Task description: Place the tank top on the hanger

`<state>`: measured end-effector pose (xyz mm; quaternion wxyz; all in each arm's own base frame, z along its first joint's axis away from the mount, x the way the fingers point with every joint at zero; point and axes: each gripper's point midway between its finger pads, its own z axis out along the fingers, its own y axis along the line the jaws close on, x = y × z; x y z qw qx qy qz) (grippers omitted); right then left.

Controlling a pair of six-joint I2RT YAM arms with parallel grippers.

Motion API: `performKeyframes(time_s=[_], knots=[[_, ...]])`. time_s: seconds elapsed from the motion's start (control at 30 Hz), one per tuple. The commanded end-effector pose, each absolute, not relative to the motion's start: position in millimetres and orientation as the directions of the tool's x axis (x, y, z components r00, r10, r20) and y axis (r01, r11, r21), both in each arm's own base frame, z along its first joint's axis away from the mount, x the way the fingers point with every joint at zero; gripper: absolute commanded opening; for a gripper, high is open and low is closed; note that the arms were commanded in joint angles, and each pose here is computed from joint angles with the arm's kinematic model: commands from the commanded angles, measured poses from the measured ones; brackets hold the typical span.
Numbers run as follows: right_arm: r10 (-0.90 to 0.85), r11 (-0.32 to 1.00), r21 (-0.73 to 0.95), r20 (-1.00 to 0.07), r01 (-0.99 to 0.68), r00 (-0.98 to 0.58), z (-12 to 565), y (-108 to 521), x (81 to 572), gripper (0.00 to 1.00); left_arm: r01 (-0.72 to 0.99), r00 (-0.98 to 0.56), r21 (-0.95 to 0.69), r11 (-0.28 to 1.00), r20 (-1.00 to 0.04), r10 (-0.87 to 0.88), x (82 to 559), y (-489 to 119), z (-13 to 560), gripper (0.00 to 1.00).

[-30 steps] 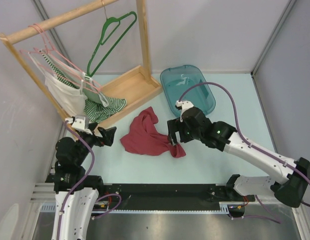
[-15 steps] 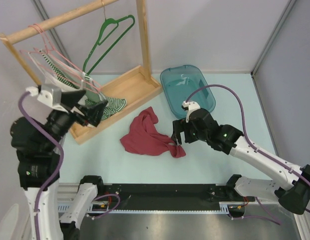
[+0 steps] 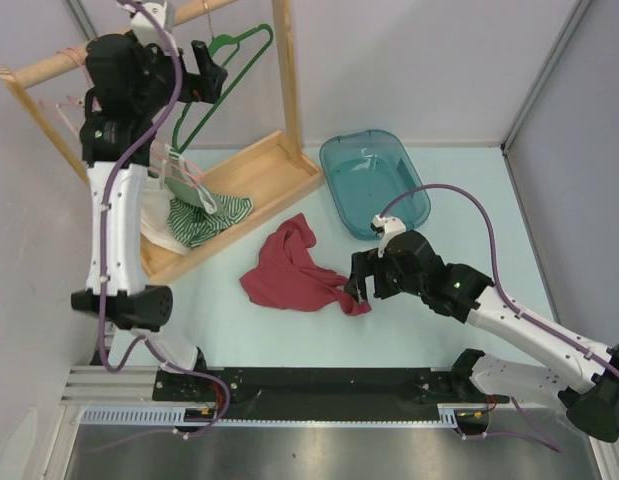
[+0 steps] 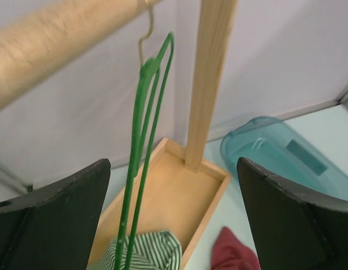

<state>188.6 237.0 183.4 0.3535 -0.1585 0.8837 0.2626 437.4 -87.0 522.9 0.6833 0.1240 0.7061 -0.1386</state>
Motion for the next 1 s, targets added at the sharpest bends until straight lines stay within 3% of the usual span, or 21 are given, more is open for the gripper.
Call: performKeyframes(time_s=[0.0,0.37,0.5,0.57,0.67,0.7,0.8,0.9,0.97], knots=[[-0.043,0.772,0.418,-0.717,-0.478,-0.696,195,248,187,0.91,0.249,-0.052,0.07,0.966,-0.995,0.085,458,-66,513,0.99],[-0.045,0.773,0.42,-0.712,-0.476,-0.701,192,252,190,0.92,0.158,-0.156,0.136,0.978,-0.975,0.161,492,-59,460,0.97],[-0.042,0.767,0.429,-0.71,-0.478,-0.703,191,254,190,0.91,0.124,-0.174,0.152,0.981,-0.97,0.173,487,-58,452,0.76],[-0.039,0.766,0.43,-0.711,-0.478,-0.703,192,254,189,0.91,0.123,-0.172,0.158,0.98,-0.969,0.178,482,-58,451,0.73],[-0.038,0.767,0.429,-0.713,-0.478,-0.701,192,252,188,0.92,0.119,-0.168,0.157,0.98,-0.97,0.176,477,-57,449,0.59],[-0.038,0.768,0.427,-0.712,-0.476,-0.701,191,251,187,0.92,0.123,-0.163,0.156,0.98,-0.971,0.175,475,-58,451,0.48],[-0.034,0.769,0.431,-0.709,-0.472,-0.704,190,250,186,0.91,0.131,-0.145,0.145,0.981,-0.976,0.164,470,-61,455,0.29],[-0.032,0.766,0.438,-0.705,-0.471,-0.709,189,250,184,0.91,0.145,-0.113,0.138,0.98,-0.981,0.155,464,-64,464,0.15],[-0.027,0.763,0.443,-0.704,-0.47,-0.709,189,250,183,0.91,0.157,-0.092,0.131,0.979,-0.985,0.147,460,-66,469,0.12]])
